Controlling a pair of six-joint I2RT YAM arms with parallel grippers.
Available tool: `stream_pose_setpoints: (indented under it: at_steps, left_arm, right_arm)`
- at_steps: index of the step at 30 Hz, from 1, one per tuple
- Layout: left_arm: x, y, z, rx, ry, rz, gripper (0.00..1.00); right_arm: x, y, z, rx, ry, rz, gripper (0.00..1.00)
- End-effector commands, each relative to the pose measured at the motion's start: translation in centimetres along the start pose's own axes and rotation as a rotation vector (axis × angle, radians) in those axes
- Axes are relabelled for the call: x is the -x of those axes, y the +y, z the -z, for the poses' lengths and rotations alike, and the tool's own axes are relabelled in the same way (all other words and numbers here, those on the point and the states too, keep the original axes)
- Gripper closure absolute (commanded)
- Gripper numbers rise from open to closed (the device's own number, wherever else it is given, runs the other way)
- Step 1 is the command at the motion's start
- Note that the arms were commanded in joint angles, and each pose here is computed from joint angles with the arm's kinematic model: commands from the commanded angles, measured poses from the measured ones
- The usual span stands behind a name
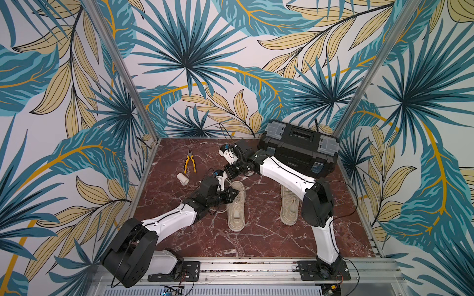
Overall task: Tie the shoes
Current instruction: Wrap the shoelace around the shoelace.
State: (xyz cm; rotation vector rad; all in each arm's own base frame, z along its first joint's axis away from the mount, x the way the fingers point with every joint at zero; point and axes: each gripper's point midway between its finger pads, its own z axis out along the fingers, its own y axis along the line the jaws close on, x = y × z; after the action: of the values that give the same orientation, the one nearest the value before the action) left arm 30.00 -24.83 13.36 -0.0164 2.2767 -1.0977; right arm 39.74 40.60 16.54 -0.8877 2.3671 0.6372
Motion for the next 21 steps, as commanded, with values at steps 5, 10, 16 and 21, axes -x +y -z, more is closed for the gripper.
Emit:
stream_pose_setpoints:
  at_steps: [5, 10, 16, 21]
  left_arm:
    - [0.1, -0.7, 0.5, -0.029, -0.021, -0.01, 0.96]
    - [0.1, -0.6, 0.5, -0.023, -0.025, -0.011, 0.96]
    - [0.3, -0.6, 0.5, -0.014, -0.027, -0.014, 0.96]
    - [0.7, -0.8, 0.4, -0.008, -0.026, -0.024, 0.96]
  right_arm:
    - [-0.9, 0.6, 0.0, 0.035, 0.025, 0.062, 0.71]
    - [-1.9, -1.7, 4.4, -0.019, 0.002, 0.04, 0.57]
    - [-5.4, -3.1, 8.8, -0.044, -0.053, 0.015, 0.53]
    - [-9.4, -1.5, 9.4, 0.062, -0.128, -0.021, 0.51]
